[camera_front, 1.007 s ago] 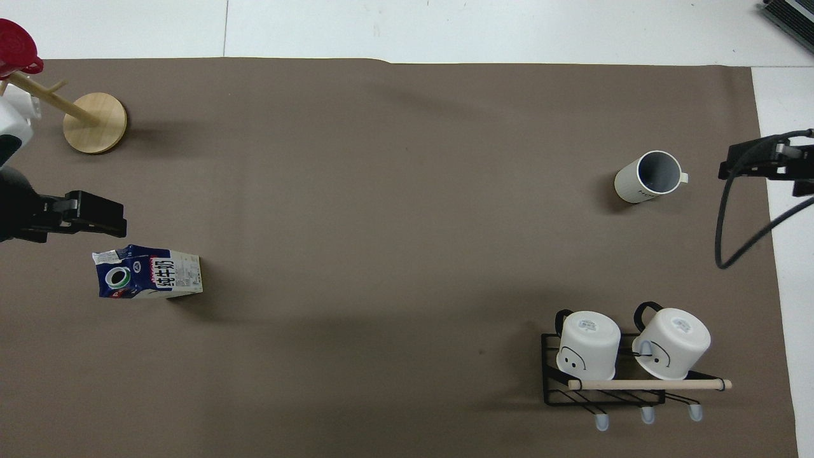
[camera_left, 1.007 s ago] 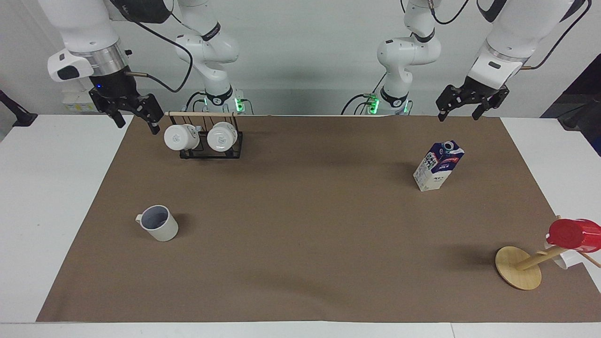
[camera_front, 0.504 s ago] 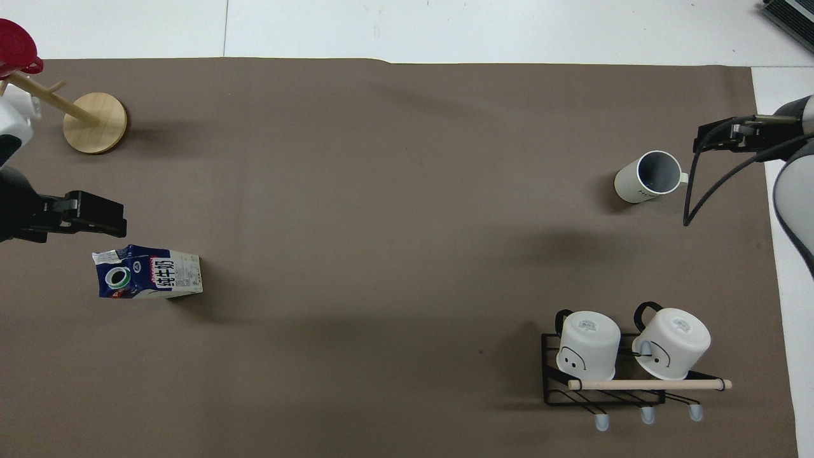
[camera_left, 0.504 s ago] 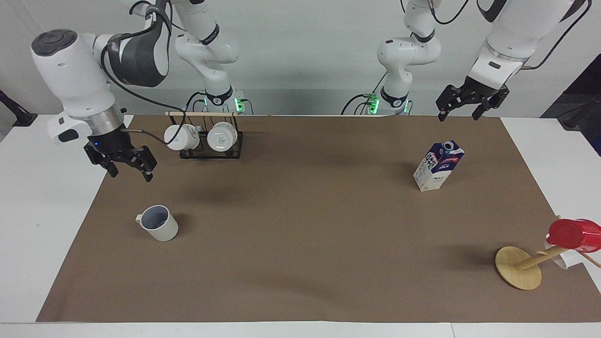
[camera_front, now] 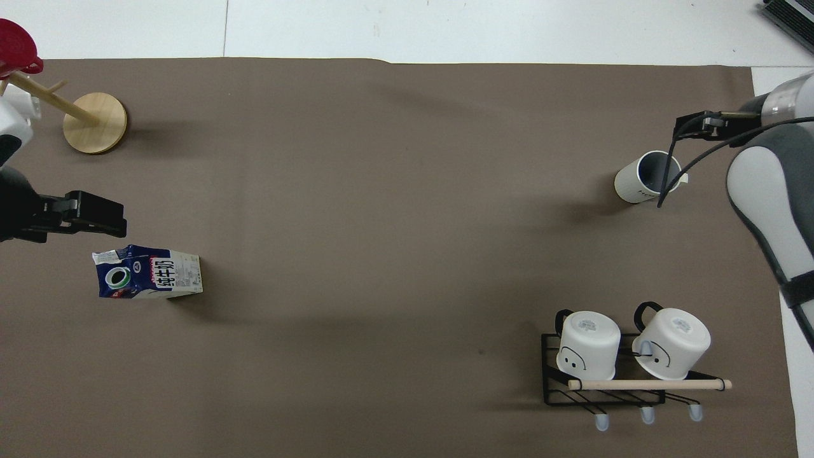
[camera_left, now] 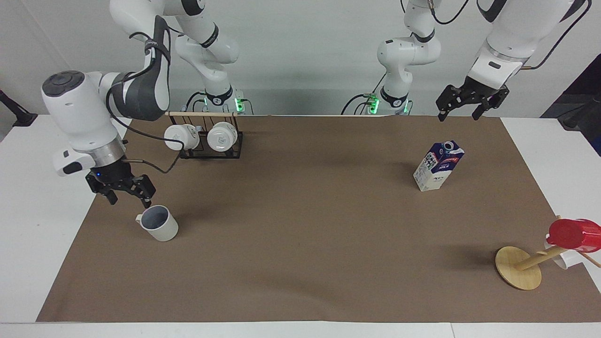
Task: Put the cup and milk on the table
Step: 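Reach the right gripper down to the tipped-over white mug and grasp it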
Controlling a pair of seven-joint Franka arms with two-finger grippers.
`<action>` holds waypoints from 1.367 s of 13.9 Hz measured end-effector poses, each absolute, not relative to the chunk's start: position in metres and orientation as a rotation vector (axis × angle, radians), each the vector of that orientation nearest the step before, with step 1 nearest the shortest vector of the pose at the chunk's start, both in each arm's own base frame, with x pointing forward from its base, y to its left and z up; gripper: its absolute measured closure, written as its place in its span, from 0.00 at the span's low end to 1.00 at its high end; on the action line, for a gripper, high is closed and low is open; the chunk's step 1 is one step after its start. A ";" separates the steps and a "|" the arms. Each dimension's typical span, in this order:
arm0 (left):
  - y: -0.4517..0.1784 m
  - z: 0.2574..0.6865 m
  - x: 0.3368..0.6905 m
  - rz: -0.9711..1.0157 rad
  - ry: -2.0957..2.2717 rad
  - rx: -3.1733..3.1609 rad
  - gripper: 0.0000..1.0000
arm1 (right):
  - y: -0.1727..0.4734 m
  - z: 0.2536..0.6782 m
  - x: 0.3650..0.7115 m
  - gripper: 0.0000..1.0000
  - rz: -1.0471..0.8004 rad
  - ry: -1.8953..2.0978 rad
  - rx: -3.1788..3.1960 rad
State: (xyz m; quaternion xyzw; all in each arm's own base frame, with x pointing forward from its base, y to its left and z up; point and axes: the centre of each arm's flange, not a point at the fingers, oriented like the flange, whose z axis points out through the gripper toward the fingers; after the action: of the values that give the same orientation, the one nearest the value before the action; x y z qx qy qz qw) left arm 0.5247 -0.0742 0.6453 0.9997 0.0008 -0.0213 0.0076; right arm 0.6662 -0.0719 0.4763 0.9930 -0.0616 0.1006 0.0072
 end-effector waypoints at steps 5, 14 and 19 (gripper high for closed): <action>-0.074 0.645 0.525 -0.067 0.003 3.126 0.00 | -0.064 0.435 0.666 0.00 0.272 -0.173 3.114; -0.074 0.645 0.525 -0.067 0.003 3.126 0.00 | -0.038 0.377 0.654 0.00 0.231 -0.108 3.125; -0.074 0.645 0.525 -0.067 0.003 3.126 0.00 | -0.035 0.331 0.648 0.00 0.254 -0.001 3.122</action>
State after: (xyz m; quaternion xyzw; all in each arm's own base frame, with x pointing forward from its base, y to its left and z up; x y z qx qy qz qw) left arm 0.5247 -0.0742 0.6453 0.9997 0.0008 -0.0213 0.0076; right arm 0.6483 -0.0354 0.3312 0.9967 -0.0004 0.0812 0.0046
